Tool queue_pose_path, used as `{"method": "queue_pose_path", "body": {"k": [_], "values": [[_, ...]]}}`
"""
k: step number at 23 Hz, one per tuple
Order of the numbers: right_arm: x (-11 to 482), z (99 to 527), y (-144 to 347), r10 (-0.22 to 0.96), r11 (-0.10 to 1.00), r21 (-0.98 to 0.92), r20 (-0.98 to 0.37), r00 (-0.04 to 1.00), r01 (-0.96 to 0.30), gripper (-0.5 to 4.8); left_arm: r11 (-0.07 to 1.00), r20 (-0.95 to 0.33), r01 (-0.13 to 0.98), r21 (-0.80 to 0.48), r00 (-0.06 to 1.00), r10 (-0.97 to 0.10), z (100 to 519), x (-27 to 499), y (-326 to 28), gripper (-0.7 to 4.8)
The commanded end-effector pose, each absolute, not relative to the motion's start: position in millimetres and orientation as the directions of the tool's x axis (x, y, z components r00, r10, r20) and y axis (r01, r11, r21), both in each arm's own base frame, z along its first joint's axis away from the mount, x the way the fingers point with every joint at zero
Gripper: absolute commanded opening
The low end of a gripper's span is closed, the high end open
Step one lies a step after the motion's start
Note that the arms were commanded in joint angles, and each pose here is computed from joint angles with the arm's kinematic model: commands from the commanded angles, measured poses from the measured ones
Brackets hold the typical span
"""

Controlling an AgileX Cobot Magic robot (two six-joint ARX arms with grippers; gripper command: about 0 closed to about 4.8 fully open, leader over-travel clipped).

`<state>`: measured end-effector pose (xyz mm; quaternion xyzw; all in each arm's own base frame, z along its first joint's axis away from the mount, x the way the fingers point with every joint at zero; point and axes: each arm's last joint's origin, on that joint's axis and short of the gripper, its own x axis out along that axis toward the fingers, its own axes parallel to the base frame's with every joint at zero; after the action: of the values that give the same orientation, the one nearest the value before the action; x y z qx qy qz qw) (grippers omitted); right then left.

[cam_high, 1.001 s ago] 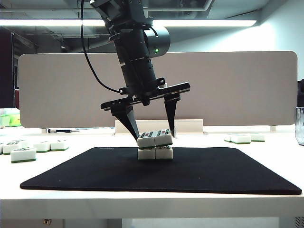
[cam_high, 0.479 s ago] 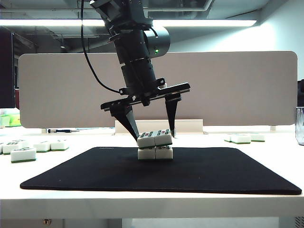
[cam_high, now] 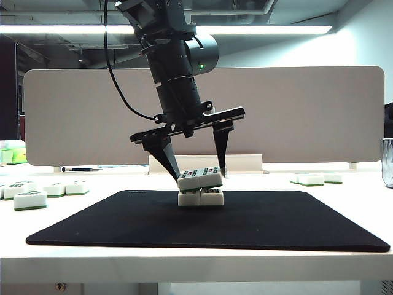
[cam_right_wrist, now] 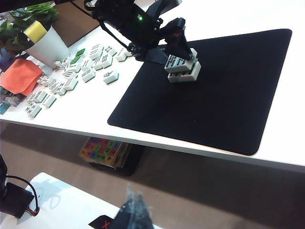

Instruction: Arrange four mahjong tiles into a neat stack, creating two layers of paired tiles.

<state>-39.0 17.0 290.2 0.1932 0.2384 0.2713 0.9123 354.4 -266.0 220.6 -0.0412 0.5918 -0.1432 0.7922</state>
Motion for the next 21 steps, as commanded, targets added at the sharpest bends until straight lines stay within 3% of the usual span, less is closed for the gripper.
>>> {"method": "queue_pose_path", "body": {"k": [1, 8, 12, 21], "values": [[-41.3, 290.9, 17.0, 0.587, 0.779, 0.470, -0.313, 0.747, -0.416, -0.01, 0.961, -0.940, 0.175, -0.214, 0.230, -0.251, 221.1, 350.8, -263.9, 3.18], [-41.3, 290.9, 17.0, 0.587, 0.779, 0.470, -0.313, 0.747, -0.416, -0.01, 0.960, -0.938, 0.176, -0.217, 0.235, -0.255, 221.3, 351.2, -264.2, 3.21], [-41.3, 290.9, 17.0, 0.587, 0.779, 0.470, -0.313, 0.747, -0.416, -0.01, 0.959, -0.934, 0.175, -0.224, 0.241, -0.263, 221.7, 352.0, -264.8, 3.71], [-41.3, 290.9, 17.0, 0.587, 0.779, 0.470, -0.313, 0.747, -0.416, -0.01, 0.955, -0.927, 0.179, -0.235, 0.256, -0.276, 228.1, 353.7, -266.2, 3.73]]}}
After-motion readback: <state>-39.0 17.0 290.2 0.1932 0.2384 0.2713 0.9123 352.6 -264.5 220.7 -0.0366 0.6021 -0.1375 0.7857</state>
